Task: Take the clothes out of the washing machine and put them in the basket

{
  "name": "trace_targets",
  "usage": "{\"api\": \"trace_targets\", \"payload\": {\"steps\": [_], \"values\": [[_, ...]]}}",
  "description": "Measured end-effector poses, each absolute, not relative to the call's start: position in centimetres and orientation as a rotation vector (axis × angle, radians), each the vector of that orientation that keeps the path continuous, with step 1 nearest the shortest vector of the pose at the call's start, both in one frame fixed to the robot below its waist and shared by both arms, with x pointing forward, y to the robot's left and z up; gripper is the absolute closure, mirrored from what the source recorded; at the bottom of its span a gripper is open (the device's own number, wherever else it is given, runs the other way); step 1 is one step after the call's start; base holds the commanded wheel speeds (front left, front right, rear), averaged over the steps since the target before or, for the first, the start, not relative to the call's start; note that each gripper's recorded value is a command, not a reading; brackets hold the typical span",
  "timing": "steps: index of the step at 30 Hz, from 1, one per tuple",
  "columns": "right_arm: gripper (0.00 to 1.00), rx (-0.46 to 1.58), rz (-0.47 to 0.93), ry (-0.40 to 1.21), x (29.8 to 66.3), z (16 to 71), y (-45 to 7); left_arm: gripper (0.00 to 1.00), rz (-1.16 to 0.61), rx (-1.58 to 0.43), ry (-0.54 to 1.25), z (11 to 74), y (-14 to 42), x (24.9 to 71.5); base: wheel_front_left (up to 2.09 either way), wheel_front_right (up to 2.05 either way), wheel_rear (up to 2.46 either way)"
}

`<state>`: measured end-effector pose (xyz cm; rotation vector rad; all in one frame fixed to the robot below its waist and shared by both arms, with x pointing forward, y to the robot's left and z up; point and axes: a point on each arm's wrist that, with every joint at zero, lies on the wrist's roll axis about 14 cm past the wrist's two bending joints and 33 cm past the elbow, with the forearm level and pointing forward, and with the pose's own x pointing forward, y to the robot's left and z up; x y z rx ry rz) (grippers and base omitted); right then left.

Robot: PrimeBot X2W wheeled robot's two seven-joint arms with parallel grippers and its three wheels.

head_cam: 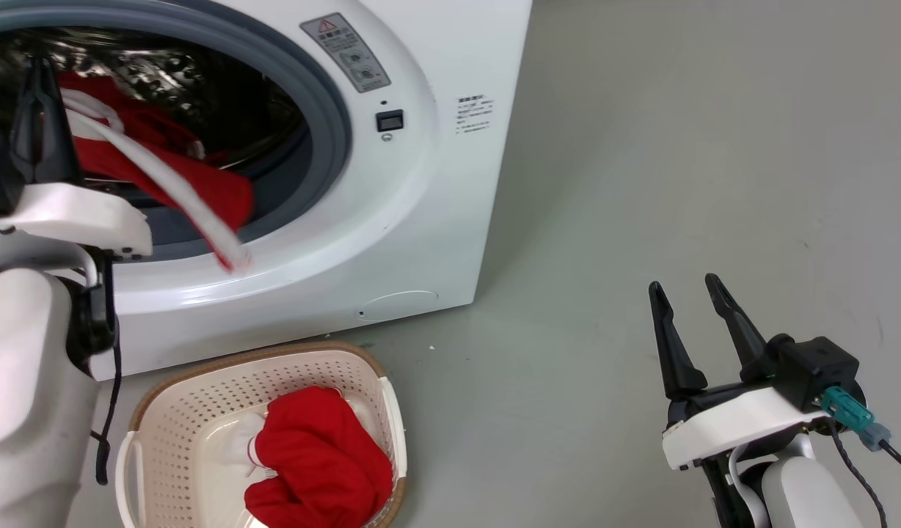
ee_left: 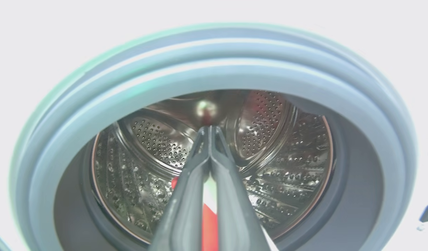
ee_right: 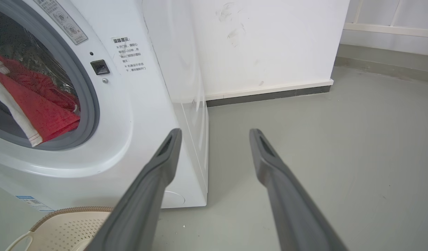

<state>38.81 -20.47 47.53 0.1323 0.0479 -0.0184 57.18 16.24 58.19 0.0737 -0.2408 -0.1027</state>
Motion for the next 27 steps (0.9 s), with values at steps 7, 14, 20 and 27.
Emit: {"api": "trace_targets", "payload": {"steps": [7, 14, 20, 27], "values": [[0.0, 0.129, 0.021, 0.049, 39.0, 48.0, -19.2, 1.0, -0.11, 0.049, -0.312, 60.8, 15.9, 53.5, 0.0, 0.0, 0.0], [0.0, 0.123, 0.05, 0.052, 39.3, 48.2, -18.3, 1.0, -0.122, 0.03, -0.366, 62.8, 15.2, 49.6, 0.0, 0.0, 0.0], [0.0, 0.111, 0.081, 0.059, 39.6, 48.3, -17.3, 1.0, -0.123, 0.015, -0.379, 63.4, 15.0, 46.3, 0.0, 0.0, 0.0], [0.0, 0.106, 0.112, 0.067, 40.1, 48.2, -16.3, 1.0, -0.094, -0.023, -0.322, 61.9, 15.5, 44.0, 0.0, 0.0, 0.0]]}}
